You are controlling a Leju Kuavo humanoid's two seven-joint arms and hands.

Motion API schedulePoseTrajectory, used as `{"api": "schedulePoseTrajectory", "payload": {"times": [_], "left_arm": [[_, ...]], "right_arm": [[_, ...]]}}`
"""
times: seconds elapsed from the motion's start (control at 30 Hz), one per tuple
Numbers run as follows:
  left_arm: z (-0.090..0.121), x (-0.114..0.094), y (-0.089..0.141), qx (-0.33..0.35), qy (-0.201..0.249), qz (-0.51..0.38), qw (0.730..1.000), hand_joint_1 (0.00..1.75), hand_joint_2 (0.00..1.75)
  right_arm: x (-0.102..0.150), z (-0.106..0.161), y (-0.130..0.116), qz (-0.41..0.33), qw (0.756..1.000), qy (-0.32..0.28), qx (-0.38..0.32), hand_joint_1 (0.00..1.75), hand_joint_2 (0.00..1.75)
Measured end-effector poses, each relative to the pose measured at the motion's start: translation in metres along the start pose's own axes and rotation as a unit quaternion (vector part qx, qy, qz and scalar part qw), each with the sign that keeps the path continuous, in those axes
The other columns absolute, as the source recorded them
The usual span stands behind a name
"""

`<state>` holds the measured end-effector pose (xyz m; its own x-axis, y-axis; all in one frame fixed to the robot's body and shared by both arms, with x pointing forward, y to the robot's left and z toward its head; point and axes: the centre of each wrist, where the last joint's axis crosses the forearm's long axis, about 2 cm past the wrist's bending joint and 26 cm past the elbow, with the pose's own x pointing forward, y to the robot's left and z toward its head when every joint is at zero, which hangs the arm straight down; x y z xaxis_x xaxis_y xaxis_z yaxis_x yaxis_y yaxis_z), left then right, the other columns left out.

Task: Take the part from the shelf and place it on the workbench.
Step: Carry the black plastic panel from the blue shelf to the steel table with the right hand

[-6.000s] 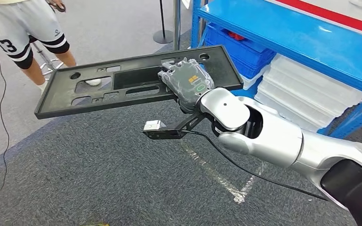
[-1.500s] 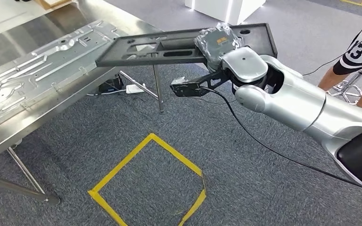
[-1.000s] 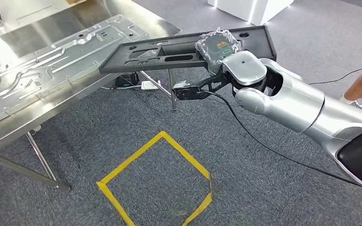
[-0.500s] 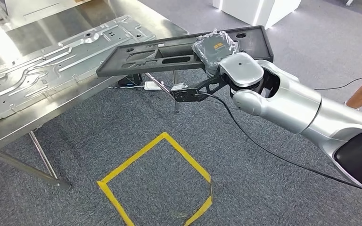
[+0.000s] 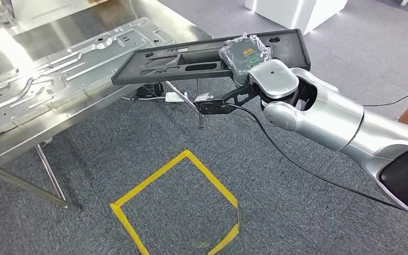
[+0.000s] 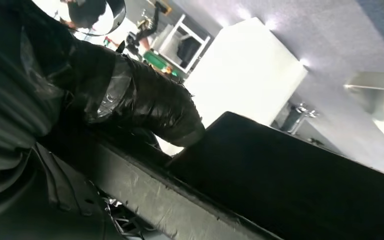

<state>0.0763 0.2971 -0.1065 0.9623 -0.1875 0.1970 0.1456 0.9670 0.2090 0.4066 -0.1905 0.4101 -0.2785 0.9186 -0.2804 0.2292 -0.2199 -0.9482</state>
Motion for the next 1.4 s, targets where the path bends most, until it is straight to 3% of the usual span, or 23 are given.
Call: {"api": "schedulePoseTrajectory", "payload": {"times": [1.4], "left_arm": [[0.000,-0.007,0.003,0.016,0.009,-0.002,1.000,0.00,1.75]], "right_arm": [[0.002,0.002,0.018,0.003,1.000,-0.002,0.022,1.75,1.75]]}}
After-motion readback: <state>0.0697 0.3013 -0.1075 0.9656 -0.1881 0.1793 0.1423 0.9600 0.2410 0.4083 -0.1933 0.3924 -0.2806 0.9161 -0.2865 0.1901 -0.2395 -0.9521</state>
